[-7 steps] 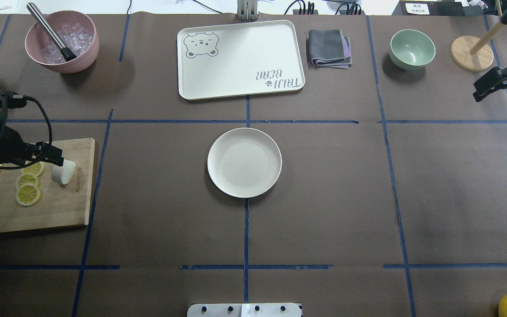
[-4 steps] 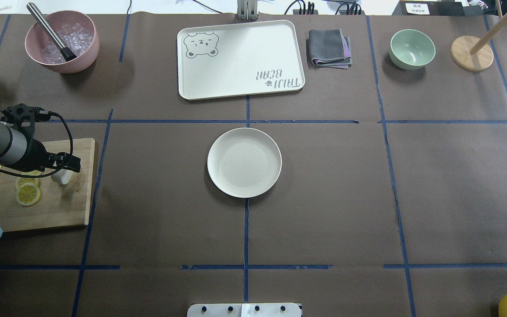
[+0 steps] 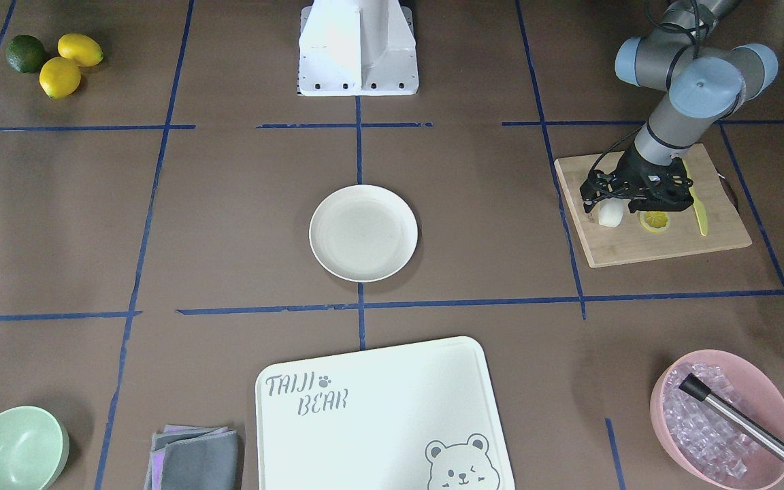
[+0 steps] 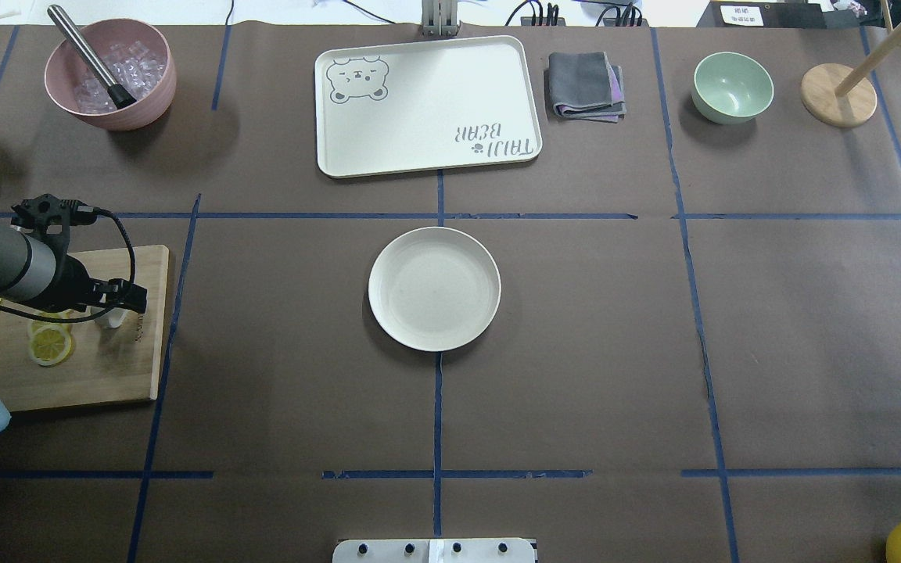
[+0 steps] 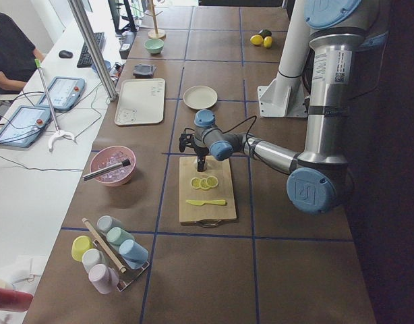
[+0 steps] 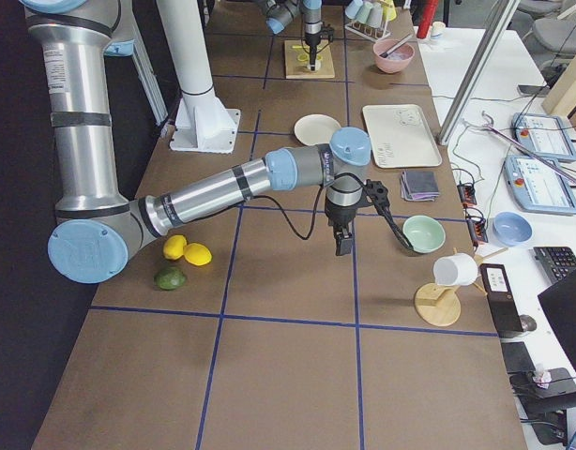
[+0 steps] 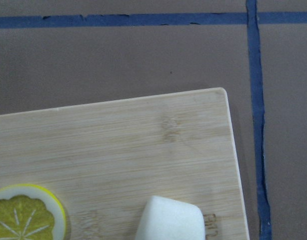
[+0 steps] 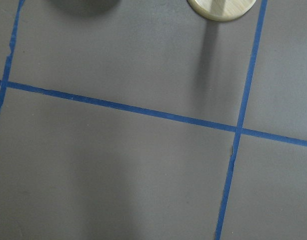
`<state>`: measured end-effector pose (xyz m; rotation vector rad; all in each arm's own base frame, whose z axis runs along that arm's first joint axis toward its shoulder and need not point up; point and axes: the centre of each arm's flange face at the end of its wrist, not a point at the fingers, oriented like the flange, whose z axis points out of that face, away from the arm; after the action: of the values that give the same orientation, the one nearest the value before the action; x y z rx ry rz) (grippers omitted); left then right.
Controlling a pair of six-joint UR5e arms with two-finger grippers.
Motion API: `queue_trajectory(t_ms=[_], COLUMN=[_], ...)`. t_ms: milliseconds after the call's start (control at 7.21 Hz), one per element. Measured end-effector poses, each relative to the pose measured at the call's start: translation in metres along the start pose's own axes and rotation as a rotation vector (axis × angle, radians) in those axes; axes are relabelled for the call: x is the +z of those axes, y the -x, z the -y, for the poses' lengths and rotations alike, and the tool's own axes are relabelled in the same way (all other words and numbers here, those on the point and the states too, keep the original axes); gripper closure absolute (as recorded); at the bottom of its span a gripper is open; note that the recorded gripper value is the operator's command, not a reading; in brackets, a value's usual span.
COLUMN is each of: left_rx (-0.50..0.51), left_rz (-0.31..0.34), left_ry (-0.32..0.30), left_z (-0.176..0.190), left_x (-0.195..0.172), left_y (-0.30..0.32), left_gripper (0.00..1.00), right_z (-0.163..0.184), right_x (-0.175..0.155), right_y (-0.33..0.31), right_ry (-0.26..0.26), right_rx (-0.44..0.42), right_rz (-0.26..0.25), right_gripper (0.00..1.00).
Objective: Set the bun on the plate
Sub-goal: 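Reach the left gripper to the white bun on the cutting board and grasp it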
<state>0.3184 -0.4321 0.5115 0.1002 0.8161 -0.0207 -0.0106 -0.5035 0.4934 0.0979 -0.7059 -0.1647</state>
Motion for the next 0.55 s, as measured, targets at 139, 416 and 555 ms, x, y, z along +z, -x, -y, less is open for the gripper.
queue_trajectory(t_ms=[139, 416, 555], left_rx=[-0.001, 0.001, 0.002], left_rz=[-0.001, -0.007, -0.008], left_ry=[-0.001, -0.007, -0.010], left_z=[-0.0006, -0.0011, -0.0009], left_x=[-0.0012, -0.0063, -0.0075], left_y=[0.0005, -0.0012, -0.0016], left_gripper=[0.42, 0.54, 0.55], right_z=[-0.0002, -0.0003, -0.0005], right_x=[-0.0001, -0.0005, -0.0006], right_y=[-0.0004, -0.0005, -0.0004], right_ry=[0.000, 0.000, -0.001], right_rx=[0.002, 0.003, 0.002], right_rz=[0.000, 0.000, 0.000], right_gripper=[0.00, 0.00, 0.00])
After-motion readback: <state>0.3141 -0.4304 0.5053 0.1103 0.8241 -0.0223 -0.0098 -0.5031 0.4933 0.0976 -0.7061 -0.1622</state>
